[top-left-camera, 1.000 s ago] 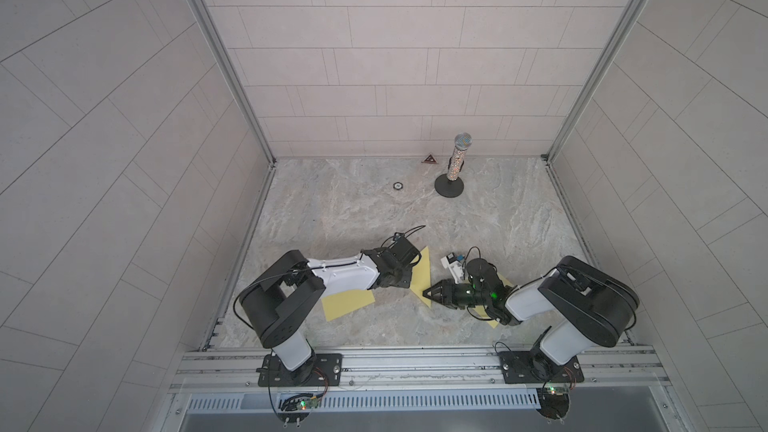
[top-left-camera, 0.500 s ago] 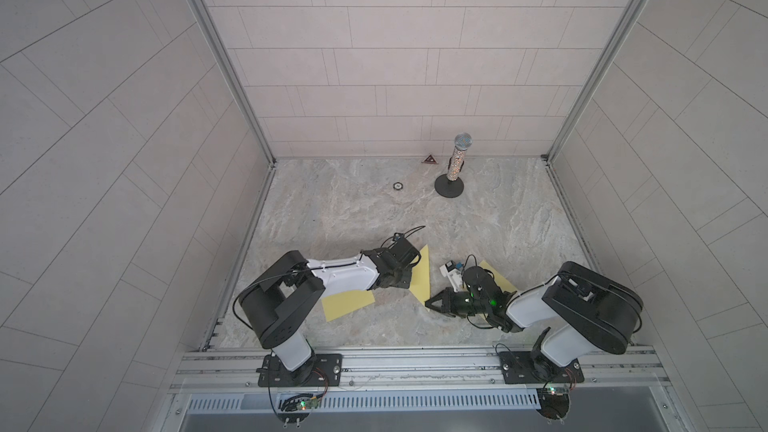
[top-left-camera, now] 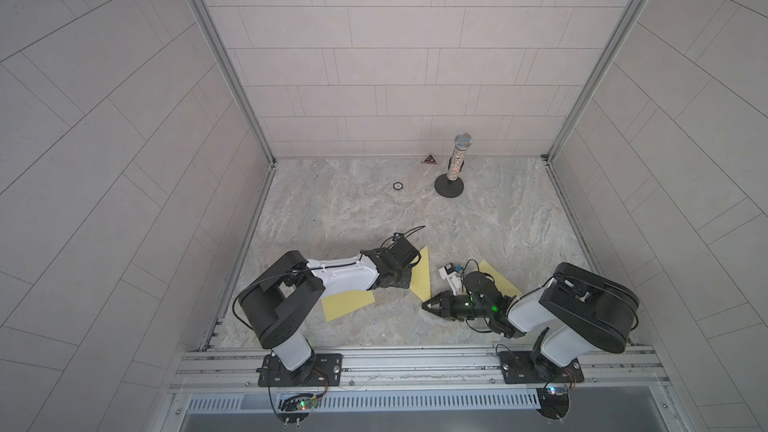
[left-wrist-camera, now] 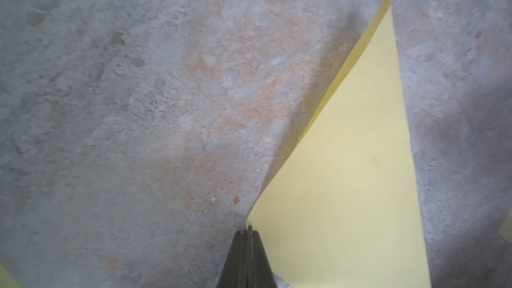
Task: Fold the square paper diagonally
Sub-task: Fold the paper at the center of the board.
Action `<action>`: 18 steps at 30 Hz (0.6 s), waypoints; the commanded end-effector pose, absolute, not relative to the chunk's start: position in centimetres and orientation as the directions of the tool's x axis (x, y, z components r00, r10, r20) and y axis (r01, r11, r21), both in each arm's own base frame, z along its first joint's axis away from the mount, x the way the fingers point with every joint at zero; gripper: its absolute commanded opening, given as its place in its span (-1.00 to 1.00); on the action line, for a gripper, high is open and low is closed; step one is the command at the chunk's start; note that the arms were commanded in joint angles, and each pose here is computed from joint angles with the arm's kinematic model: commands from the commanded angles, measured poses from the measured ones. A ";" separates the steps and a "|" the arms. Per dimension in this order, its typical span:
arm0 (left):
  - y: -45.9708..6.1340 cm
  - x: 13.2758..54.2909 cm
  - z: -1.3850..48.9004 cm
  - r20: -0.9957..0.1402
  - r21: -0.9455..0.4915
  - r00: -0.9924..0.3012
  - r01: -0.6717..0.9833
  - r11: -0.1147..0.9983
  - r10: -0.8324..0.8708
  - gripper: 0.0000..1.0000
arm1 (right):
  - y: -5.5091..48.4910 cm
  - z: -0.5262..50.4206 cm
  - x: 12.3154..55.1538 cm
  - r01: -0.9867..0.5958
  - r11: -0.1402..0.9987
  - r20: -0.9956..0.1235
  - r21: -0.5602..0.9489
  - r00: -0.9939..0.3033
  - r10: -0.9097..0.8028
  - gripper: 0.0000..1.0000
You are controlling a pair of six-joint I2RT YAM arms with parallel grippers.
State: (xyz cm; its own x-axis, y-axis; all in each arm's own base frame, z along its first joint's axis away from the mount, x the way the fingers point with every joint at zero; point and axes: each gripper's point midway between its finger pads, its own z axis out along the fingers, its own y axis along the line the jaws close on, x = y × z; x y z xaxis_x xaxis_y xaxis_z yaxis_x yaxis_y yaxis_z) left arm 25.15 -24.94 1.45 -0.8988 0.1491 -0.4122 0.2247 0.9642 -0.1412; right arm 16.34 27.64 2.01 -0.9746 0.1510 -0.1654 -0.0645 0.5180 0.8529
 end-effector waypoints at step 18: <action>-22.4 23.3 -0.4 -0.339 -0.051 -0.921 0.219 0.974 0.189 -1.00 | 27.1 0.4 18.4 -0.082 0.614 -0.186 0.785 -0.977 0.107 0.00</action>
State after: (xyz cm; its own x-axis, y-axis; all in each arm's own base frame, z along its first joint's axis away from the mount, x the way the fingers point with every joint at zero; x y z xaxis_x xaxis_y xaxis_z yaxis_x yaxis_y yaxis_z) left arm 25.15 -24.91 1.45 -0.8976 0.1504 -0.4144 0.2248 0.9647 -0.1368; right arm 18.66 29.20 3.57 -0.9651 0.1249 -0.2301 -0.1396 0.4980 0.8559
